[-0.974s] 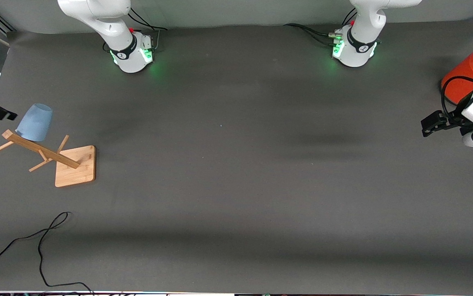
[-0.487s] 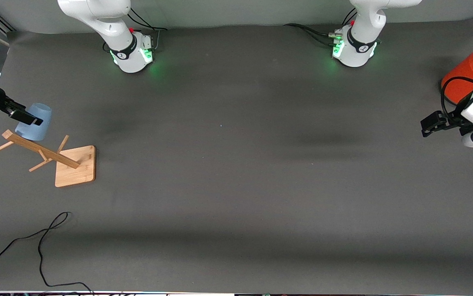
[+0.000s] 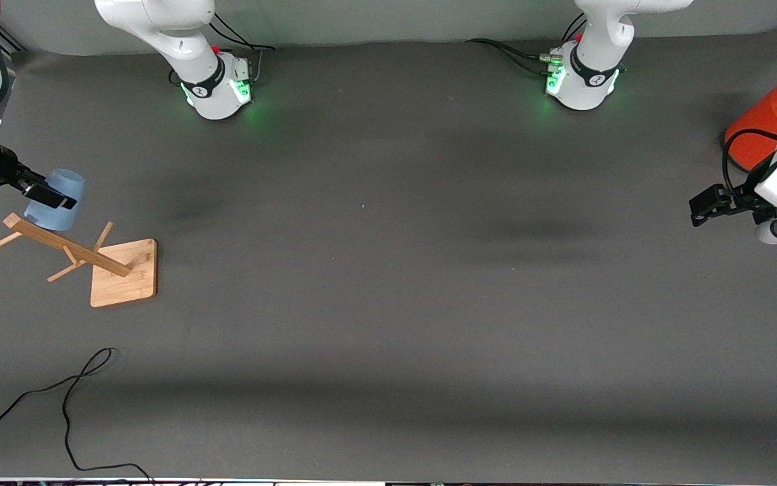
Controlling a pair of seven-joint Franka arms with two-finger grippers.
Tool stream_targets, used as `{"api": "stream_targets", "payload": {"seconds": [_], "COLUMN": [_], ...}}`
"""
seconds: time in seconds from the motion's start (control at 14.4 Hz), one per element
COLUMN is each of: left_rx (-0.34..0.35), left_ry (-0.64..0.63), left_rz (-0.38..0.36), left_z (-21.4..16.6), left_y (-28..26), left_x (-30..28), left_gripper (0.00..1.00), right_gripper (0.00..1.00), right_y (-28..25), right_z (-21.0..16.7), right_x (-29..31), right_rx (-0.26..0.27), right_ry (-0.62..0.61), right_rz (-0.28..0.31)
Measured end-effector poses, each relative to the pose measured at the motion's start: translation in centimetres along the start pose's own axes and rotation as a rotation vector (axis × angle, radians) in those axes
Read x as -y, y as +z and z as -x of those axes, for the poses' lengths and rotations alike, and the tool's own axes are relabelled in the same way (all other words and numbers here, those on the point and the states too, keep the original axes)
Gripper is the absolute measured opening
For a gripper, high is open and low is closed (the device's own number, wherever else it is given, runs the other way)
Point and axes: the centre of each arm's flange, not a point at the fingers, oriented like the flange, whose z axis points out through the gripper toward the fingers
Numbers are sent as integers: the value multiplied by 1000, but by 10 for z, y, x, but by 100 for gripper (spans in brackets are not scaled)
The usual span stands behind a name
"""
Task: Rotate and upright cup with both arms
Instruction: 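Pull the blue cup off the wooden peg with the right gripper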
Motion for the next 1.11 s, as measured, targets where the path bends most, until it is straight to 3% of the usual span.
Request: {"api": "stream_targets", "payload": {"seconds": [0.07,0.56,1.11], "left_rx": [0,1,2], "left_ry": [0,0,1], "left_rz": [0,0,0], "left_z": [0,0,-1], "left_y": [0,1,2], "left_x": [0,0,-1], "left_gripper": [100,100,100], "right_gripper": [78,78,78], "right_y": [-1,-12,-74], "right_z": [0,9,92], "right_x": [0,17,78], "right_rx": [-1,13,62], "right_ry": [1,36,180], "right_rz": [-2,4,17]}}
